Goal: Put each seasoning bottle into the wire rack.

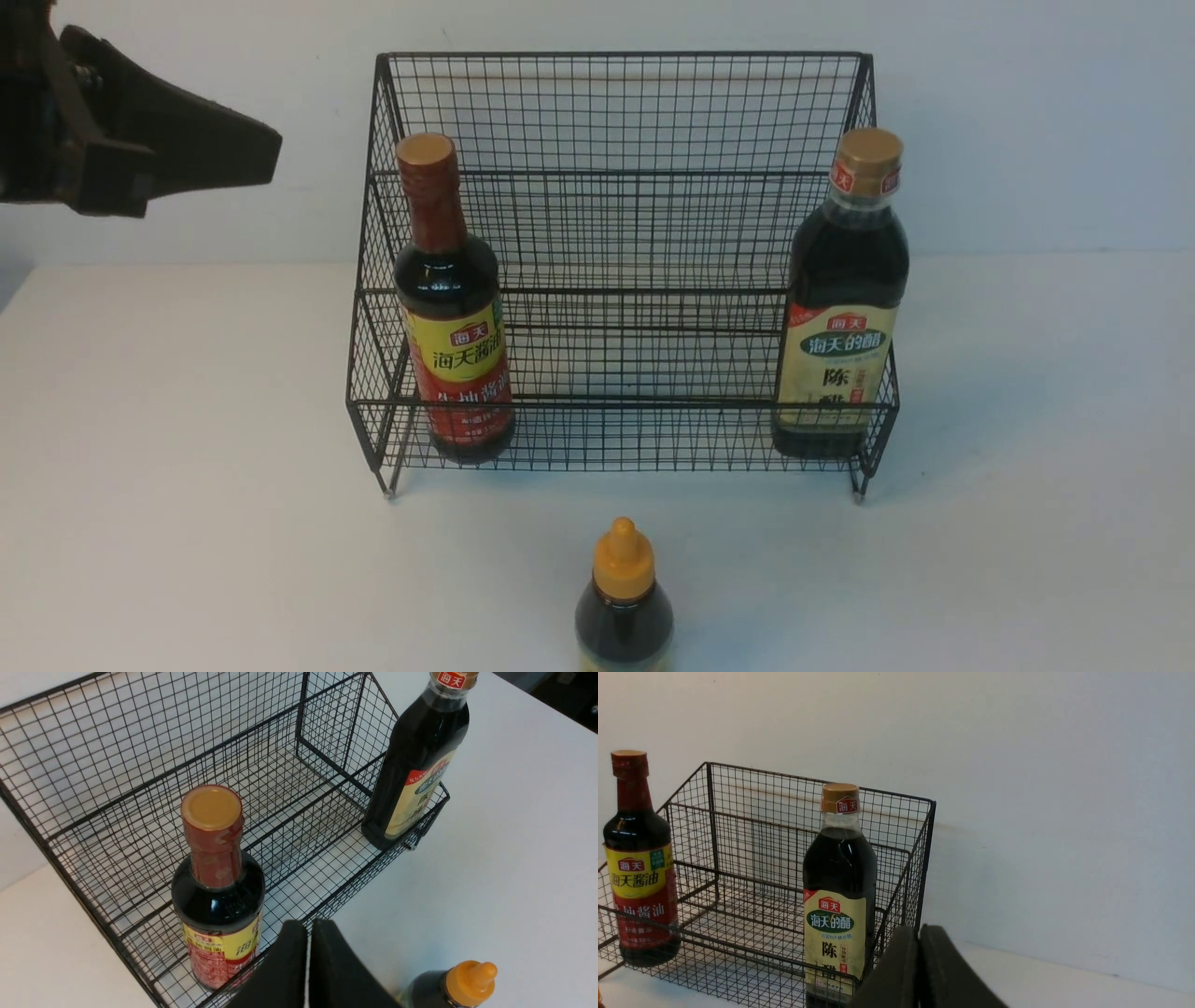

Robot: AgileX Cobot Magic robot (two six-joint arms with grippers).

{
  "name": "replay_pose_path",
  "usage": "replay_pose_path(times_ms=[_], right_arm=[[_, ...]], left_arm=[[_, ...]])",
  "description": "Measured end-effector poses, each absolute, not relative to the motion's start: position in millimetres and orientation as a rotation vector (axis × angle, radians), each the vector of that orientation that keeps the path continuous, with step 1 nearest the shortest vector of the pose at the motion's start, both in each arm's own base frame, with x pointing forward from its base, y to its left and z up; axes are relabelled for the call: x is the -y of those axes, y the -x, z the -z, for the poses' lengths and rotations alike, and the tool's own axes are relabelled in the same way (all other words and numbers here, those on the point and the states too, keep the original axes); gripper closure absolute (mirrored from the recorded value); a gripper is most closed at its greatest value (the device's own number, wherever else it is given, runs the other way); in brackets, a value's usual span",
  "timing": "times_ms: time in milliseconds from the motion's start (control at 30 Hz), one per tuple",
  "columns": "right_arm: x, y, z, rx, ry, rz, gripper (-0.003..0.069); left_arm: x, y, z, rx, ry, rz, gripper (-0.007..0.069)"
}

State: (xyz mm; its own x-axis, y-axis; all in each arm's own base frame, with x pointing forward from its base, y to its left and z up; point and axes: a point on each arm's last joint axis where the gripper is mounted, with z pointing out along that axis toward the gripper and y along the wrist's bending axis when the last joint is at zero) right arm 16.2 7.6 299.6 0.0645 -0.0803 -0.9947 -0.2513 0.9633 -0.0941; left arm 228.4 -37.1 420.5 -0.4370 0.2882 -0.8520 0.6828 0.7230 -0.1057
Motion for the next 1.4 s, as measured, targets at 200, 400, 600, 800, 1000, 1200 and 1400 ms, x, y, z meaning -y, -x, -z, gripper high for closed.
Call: replay_pose_path(times_ms=[200, 400, 600, 800, 1000, 1200, 1400], right_arm=[[-7.7, -16.2, -298.8, -1.515, 0.271, -0.132, 0.0673], [-9.1, -24.3, -283.9, -1.534, 0.269, -0.13, 0.0673], [-9.6, -43.4, -238.8, -1.596, 0.227, -0.075, 0.0673], [-5.5, -52.8, -186.3, -1.766, 0.162, 0.007, 0.0673], [-3.1, -53.6, -180.5, -1.786, 0.131, 0.043, 0.0673], [-1.9, -53.8, -180.7, -1.782, 0.128, 0.07, 0.0673], [-1.9, -53.8, -180.7, -1.782, 0.128, 0.07, 0.0673]], left_arm=[[37.1, -228.4, -420.5, -2.031, -0.738, 0.557, 0.063], [37.1, -228.4, -420.5, -2.031, -0.738, 0.557, 0.063], [37.2, -228.2, -420.4, -2.042, -0.721, 0.57, 0.063], [36.1, -222.6, -413.6, -2.13, -0.763, 0.576, 0.063], [30.2, -221.2, -408.9, -2.203, -0.756, 0.493, 0.063], [25.4, -202.9, -417.2, -2.249, -0.665, 0.404, 0.063], [26.6, -154.6, -435.6, -2.204, -0.552, 0.334, 0.063]])
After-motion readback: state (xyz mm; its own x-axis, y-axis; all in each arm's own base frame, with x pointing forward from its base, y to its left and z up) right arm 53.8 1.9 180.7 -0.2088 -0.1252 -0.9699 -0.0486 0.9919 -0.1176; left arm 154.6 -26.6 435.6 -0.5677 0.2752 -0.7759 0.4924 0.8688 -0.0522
